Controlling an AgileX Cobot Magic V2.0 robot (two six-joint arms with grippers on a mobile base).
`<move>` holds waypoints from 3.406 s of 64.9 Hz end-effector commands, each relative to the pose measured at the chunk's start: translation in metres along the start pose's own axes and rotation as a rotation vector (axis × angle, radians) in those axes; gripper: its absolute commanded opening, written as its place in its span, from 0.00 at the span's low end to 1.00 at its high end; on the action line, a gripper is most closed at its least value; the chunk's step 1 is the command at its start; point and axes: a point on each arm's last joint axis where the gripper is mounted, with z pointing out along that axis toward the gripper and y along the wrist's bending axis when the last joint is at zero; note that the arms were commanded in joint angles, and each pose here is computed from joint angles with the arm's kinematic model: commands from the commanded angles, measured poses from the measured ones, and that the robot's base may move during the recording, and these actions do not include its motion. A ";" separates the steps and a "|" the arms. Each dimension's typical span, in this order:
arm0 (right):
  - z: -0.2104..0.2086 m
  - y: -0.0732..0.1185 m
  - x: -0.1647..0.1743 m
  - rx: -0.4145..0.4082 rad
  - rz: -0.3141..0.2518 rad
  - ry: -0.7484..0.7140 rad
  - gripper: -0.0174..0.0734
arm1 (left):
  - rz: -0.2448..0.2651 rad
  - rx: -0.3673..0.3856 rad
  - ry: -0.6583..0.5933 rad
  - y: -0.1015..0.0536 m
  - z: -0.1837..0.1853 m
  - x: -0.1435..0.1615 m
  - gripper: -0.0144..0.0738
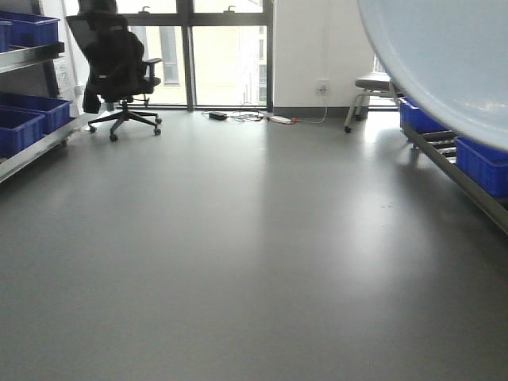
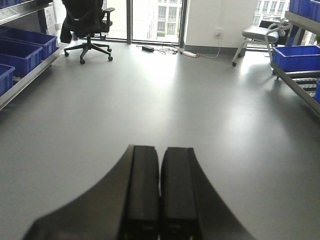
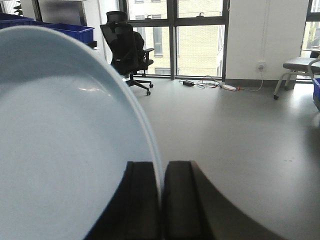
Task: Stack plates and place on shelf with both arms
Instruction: 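Drive the base away from the table holding the plates in the right gripper, then drive up to the shelf of blue bins, plates held aloft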
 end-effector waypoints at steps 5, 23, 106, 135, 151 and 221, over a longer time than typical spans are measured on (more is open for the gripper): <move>-0.001 0.001 -0.020 -0.002 0.001 -0.128 0.25 | -0.017 -0.021 -0.097 0.002 -0.001 -0.016 0.26; -0.001 0.001 -0.020 -0.002 0.001 -0.128 0.25 | -0.017 -0.021 -0.097 0.002 -0.001 -0.016 0.26; -0.001 0.001 -0.020 -0.002 0.001 -0.128 0.25 | -0.017 -0.019 -0.097 0.002 -0.001 -0.016 0.26; -0.001 0.001 -0.020 -0.002 0.001 -0.128 0.25 | -0.017 -0.019 -0.097 0.002 -0.001 -0.016 0.26; -0.001 0.001 -0.020 -0.002 0.001 -0.128 0.25 | -0.017 -0.019 -0.097 0.002 -0.001 -0.016 0.26; -0.001 0.001 -0.020 -0.002 0.001 -0.128 0.25 | -0.017 -0.019 -0.097 0.002 -0.001 -0.016 0.26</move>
